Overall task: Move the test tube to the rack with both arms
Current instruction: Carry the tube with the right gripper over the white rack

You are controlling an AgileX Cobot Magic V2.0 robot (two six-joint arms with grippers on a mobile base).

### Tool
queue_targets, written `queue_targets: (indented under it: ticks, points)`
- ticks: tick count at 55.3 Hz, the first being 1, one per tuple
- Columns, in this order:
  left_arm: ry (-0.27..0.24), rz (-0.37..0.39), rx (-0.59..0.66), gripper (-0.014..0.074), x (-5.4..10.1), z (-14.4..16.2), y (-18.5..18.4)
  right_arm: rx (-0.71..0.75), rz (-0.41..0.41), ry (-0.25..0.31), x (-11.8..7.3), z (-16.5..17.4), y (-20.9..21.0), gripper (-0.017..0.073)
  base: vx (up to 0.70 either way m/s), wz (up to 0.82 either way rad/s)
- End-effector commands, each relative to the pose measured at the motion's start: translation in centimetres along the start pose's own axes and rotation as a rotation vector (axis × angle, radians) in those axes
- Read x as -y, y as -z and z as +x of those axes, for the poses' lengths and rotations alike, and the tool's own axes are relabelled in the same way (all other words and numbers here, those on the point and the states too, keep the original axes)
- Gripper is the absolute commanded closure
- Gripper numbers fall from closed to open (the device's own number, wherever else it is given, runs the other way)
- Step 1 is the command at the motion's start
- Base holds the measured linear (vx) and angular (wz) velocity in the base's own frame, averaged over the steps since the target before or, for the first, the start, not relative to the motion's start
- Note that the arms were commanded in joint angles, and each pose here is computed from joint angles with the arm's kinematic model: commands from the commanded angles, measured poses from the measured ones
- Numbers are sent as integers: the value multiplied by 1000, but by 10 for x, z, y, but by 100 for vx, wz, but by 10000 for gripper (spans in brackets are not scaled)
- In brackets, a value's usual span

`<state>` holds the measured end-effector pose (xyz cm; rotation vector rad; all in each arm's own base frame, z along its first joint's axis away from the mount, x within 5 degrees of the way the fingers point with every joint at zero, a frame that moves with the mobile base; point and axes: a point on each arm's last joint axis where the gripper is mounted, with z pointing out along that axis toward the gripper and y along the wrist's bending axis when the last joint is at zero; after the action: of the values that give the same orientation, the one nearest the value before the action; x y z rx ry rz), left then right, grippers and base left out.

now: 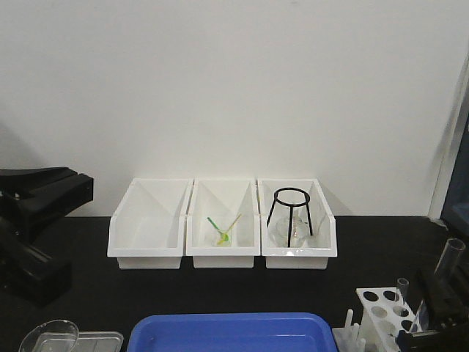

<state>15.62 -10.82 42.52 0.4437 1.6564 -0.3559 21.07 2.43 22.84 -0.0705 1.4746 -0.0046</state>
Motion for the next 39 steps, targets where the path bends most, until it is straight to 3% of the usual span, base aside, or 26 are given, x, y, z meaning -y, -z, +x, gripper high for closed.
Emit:
queue_targets:
  ticks: [1,19,39]
  points:
    - [-1,33,95,593,2,-17,7,141,8,7,1,-16,-6,568,0,0]
    - [0,32,92,593,2,-17,7,130,-41,35,-6,-8,-24,568,0,0]
    - [0,31,91,593,2,-17,7,51,-21,2,-6,13,-29,568,0,0]
